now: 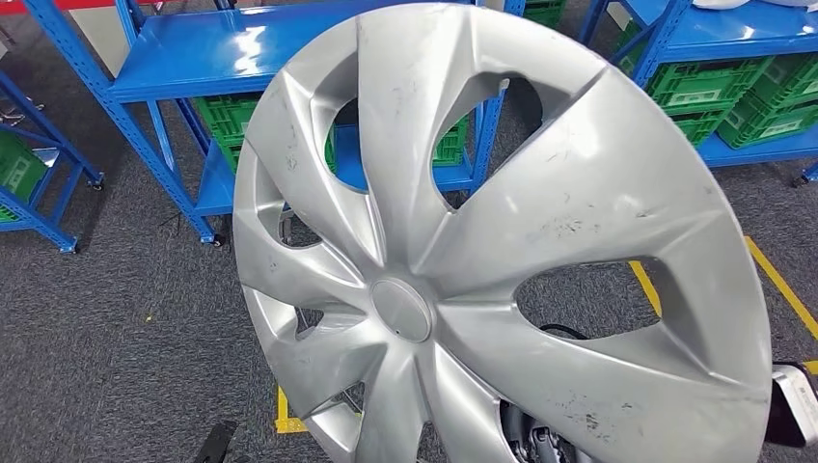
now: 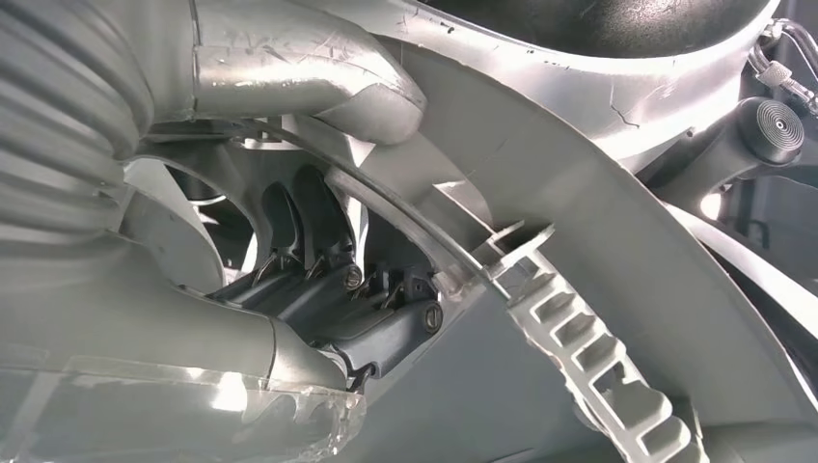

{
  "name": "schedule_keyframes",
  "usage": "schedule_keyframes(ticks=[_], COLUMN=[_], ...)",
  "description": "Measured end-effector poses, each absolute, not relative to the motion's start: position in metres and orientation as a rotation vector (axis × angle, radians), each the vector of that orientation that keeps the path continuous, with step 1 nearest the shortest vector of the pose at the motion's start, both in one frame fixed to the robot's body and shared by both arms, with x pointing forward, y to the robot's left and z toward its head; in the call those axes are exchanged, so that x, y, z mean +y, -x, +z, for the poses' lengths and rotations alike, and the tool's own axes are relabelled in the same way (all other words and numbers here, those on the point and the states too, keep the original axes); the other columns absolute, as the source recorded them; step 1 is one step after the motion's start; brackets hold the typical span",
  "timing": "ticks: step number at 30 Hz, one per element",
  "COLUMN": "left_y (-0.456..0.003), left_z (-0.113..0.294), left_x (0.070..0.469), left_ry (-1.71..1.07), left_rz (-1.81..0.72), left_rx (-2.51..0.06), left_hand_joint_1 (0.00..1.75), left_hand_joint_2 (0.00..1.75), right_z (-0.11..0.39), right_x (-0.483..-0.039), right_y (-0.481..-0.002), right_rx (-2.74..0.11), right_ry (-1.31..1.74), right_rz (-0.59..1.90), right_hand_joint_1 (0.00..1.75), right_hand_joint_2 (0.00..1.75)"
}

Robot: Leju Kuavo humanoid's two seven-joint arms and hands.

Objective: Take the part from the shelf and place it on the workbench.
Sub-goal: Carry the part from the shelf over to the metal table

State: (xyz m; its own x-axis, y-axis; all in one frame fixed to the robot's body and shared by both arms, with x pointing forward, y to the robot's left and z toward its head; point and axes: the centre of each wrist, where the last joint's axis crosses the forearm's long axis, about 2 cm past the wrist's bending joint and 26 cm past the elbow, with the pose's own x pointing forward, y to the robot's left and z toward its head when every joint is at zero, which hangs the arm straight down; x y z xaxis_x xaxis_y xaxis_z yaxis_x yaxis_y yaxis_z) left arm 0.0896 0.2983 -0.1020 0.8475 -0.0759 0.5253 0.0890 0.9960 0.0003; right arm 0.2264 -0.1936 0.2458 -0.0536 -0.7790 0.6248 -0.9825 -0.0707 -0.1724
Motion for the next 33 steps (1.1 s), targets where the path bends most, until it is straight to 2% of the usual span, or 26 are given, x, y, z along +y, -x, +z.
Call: schedule_keyframes(ticks=[33], left_y=[-0.0927], left_z=[-0.1008], left_x=[0.297], left_ry=[0.023], left_rz=[-0.098], left_rx=[-0.564], left_hand_joint_1=[0.0], left_hand_joint_2=[1.75], right_z=[0.2514], right_x=[-0.1907], right_y=[-0.2274], right_rx=[-1.886], right_ry=[-1.908], right_rz=[0.875], right_hand_joint_1=[1.24], right_hand_joint_2=[1.75])
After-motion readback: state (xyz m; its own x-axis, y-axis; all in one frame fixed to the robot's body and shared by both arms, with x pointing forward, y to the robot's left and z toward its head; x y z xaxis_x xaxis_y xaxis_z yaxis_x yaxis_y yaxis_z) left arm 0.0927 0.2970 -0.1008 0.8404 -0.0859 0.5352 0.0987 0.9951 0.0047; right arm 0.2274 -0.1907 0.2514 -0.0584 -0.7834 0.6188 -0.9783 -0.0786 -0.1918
